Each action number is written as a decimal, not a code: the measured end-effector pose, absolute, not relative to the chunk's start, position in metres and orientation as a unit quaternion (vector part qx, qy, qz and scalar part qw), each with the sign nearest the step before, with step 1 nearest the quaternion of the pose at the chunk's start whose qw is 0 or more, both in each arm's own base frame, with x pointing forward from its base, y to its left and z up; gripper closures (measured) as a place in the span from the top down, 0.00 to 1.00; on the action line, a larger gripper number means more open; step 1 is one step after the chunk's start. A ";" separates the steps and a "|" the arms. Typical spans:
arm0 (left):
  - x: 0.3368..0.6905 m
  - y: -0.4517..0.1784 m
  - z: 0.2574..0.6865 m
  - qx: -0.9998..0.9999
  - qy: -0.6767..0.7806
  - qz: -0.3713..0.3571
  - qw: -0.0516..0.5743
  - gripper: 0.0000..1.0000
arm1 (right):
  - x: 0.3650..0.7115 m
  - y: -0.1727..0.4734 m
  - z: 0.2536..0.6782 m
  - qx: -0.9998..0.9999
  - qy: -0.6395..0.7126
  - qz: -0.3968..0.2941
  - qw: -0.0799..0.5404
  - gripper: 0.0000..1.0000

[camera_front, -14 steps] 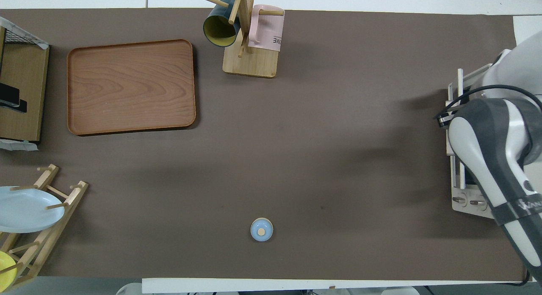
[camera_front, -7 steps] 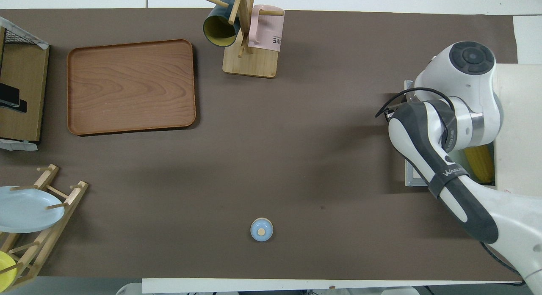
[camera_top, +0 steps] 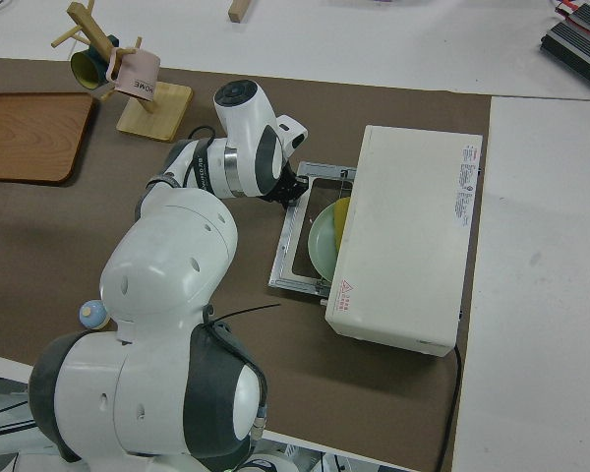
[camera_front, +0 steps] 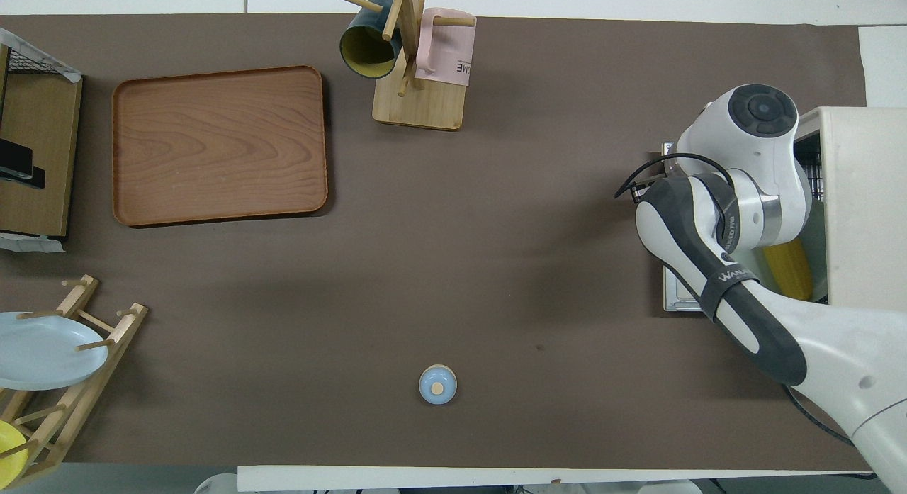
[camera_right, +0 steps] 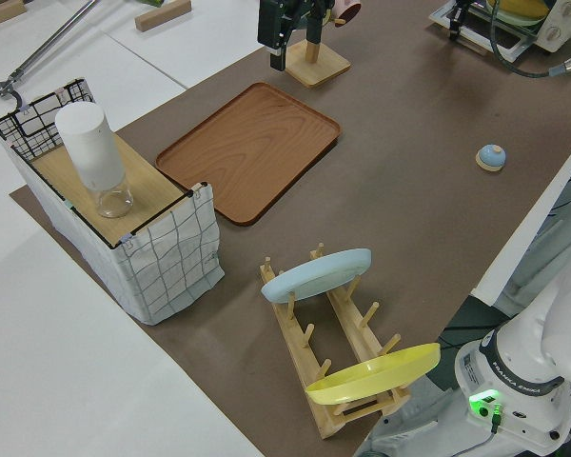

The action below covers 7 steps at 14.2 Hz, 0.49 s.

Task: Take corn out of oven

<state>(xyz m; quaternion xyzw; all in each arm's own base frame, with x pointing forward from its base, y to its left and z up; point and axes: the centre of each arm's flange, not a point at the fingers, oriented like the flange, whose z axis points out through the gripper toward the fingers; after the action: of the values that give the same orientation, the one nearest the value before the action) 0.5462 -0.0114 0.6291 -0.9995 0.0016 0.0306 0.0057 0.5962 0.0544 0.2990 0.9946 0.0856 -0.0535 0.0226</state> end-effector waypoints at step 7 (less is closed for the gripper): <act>0.546 -0.011 0.629 -1.000 0.002 0.031 0.006 1.00 | 0.597 0.079 0.361 0.999 0.027 -0.033 -0.024 0.35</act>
<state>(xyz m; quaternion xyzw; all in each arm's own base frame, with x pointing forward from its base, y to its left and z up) 0.5462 -0.0114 0.6291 -0.9995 0.0016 0.0306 0.0057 0.5968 0.0792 0.3614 0.9988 0.0272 -0.0326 -0.0239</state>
